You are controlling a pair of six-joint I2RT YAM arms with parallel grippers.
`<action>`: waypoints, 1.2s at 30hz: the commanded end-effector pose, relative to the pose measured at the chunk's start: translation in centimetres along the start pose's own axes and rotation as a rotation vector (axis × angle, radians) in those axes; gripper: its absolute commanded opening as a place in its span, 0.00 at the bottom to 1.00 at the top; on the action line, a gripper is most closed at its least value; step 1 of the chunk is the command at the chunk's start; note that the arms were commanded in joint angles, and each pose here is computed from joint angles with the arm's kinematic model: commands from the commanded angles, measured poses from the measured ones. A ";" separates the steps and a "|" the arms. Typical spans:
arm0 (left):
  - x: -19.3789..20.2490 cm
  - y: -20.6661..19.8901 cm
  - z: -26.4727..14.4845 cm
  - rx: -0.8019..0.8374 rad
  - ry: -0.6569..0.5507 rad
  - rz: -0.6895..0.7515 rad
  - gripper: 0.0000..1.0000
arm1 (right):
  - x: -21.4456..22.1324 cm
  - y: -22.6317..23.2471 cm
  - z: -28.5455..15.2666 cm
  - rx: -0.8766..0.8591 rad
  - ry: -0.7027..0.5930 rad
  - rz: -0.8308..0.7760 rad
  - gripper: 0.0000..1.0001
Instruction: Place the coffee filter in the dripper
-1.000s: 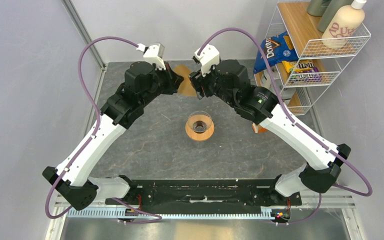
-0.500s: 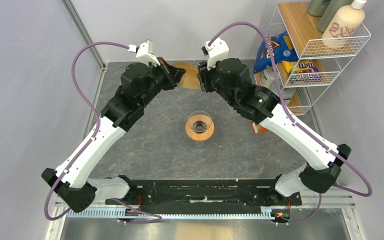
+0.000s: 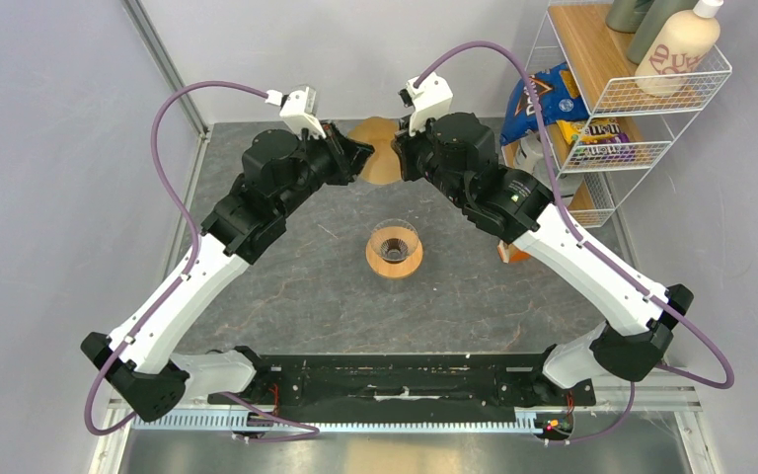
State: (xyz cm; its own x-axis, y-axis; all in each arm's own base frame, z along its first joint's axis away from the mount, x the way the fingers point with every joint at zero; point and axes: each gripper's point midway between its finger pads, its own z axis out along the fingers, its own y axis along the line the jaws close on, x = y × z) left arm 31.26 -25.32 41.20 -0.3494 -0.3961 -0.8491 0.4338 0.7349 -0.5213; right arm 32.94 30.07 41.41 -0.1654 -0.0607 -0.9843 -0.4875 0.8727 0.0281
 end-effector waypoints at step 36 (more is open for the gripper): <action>-1.2 -0.7 0.0 0.036 -0.032 0.219 0.47 | -2.1 1.8 -1.4 -0.062 -0.078 -0.057 0.00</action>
State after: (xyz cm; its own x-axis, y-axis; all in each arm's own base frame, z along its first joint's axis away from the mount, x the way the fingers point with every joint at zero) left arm 31.42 -24.54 40.48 -0.2611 -0.2122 -0.9417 0.4862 0.8138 -0.3182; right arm 31.30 30.73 41.89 -0.1150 -0.1224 -0.9858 -0.5408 0.8401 -0.0412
